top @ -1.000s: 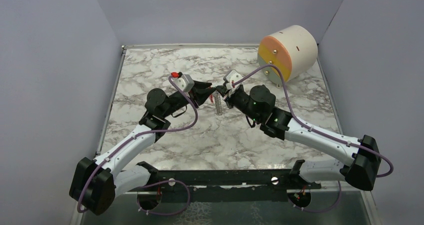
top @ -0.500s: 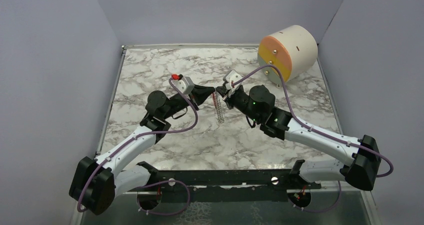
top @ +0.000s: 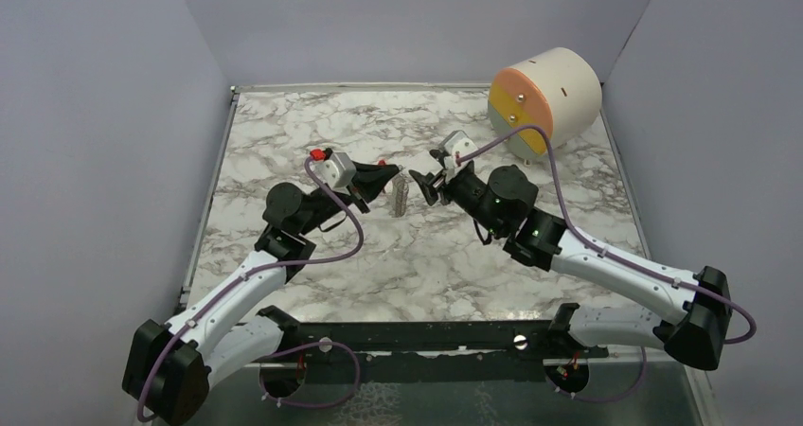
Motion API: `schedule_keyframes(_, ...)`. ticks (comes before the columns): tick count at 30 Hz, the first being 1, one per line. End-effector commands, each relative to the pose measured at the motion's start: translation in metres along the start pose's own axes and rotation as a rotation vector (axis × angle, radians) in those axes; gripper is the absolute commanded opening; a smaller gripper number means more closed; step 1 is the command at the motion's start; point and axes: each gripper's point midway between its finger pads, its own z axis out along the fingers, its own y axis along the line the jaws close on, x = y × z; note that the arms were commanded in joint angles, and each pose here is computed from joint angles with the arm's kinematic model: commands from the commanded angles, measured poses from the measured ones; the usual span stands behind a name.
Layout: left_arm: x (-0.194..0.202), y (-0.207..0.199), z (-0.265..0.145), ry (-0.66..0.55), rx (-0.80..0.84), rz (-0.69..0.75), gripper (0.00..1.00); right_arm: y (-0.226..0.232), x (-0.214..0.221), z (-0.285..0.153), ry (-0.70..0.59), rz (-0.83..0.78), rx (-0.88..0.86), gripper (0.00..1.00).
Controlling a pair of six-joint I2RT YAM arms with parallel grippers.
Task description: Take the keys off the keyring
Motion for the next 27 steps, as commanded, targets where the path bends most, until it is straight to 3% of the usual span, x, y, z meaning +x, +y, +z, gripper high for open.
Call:
schedule_keyframes(1, -0.023, -0.012, -0.004, -0.064, 0.043, 0.029, 0.0, -0.013, -0.005, -0.012, -0.043, 0.02, 0.066, 0.55)
schedule_keyframes(10, -0.048, -0.046, -0.018, -0.112, 0.198, 0.069, 0.0, -0.002, 0.03, -0.019, 0.006, 0.096, 0.045, 0.61)
schedule_keyframes(18, -0.055, -0.056, -0.02, -0.118, 0.25, 0.054, 0.0, 0.025, 0.026, -0.044, -0.138, 0.182, -0.103, 0.7)
schedule_keyframes(27, -0.062, -0.062, -0.022, -0.145, 0.271, 0.024, 0.0, 0.047, 0.015, -0.042, -0.212, 0.232, -0.217, 0.71)
